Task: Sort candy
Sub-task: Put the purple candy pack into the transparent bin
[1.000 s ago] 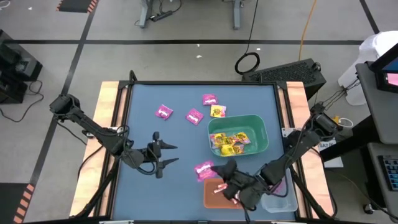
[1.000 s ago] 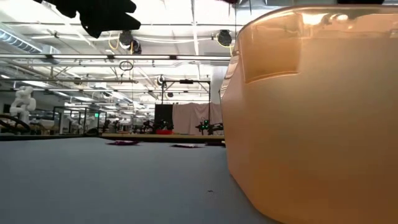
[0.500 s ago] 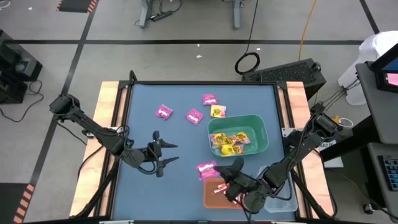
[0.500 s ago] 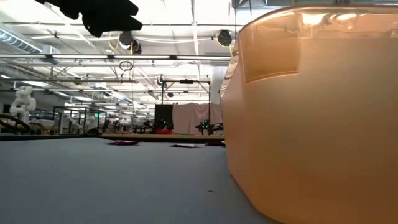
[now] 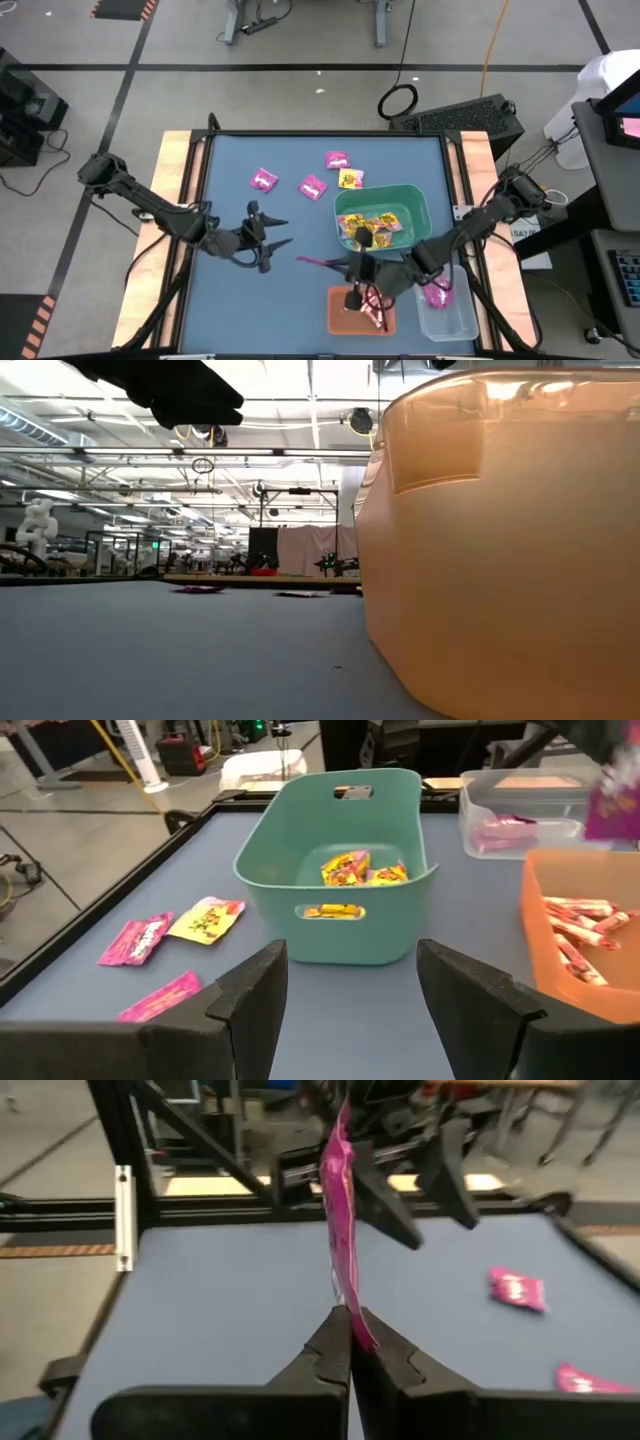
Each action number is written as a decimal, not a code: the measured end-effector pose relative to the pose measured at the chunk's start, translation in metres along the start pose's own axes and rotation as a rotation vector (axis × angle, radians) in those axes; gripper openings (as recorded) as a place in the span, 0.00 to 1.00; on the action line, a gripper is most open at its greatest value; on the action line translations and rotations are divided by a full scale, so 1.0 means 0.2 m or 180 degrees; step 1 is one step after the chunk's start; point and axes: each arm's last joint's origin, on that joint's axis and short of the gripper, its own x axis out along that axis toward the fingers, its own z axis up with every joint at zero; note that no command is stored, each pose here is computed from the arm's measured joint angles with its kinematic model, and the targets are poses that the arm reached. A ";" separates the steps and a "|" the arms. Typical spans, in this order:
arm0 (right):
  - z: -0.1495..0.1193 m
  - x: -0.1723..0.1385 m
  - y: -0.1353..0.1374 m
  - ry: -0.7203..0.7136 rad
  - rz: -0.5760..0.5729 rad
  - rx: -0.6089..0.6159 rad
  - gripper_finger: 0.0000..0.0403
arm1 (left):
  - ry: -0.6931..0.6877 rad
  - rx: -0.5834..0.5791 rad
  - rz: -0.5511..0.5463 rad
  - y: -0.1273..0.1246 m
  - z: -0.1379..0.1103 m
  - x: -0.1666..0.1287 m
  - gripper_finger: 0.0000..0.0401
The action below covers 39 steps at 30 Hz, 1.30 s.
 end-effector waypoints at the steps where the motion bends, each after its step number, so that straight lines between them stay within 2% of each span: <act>1: 0.00 0.01 -0.01 0.0023 0.0042 0.0038 0.00 | 0.0002 -0.0007 0.0012 0.00 0.00 0.00 0.57; 6: -0.04 0.08 -0.03 0.0120 0.0054 0.0081 0.00 | 0.0025 0.0011 0.0011 0.00 0.00 0.00 0.57; 8: -0.03 0.10 -0.03 0.0009 0.0041 0.0129 0.00 | 0.0027 0.0013 0.0013 0.00 0.00 0.00 0.57; 10: -0.02 0.11 -0.03 0.0003 0.0182 0.0126 0.00 | 0.0033 0.0018 0.0015 0.01 -0.01 0.00 0.57; 24: -0.02 0.11 -0.02 -0.0037 0.0239 0.0241 0.00 | 0.0048 0.0042 0.0001 0.00 -0.01 0.00 0.57; 31: -0.03 0.09 0.00 0.0032 0.0259 0.0048 0.00 | 0.0048 0.0042 0.0002 0.00 -0.01 0.00 0.57; 39: -0.09 0.08 0.00 0.0281 0.0222 -0.0832 0.00 | 0.0048 0.0048 0.0002 0.00 -0.01 0.00 0.57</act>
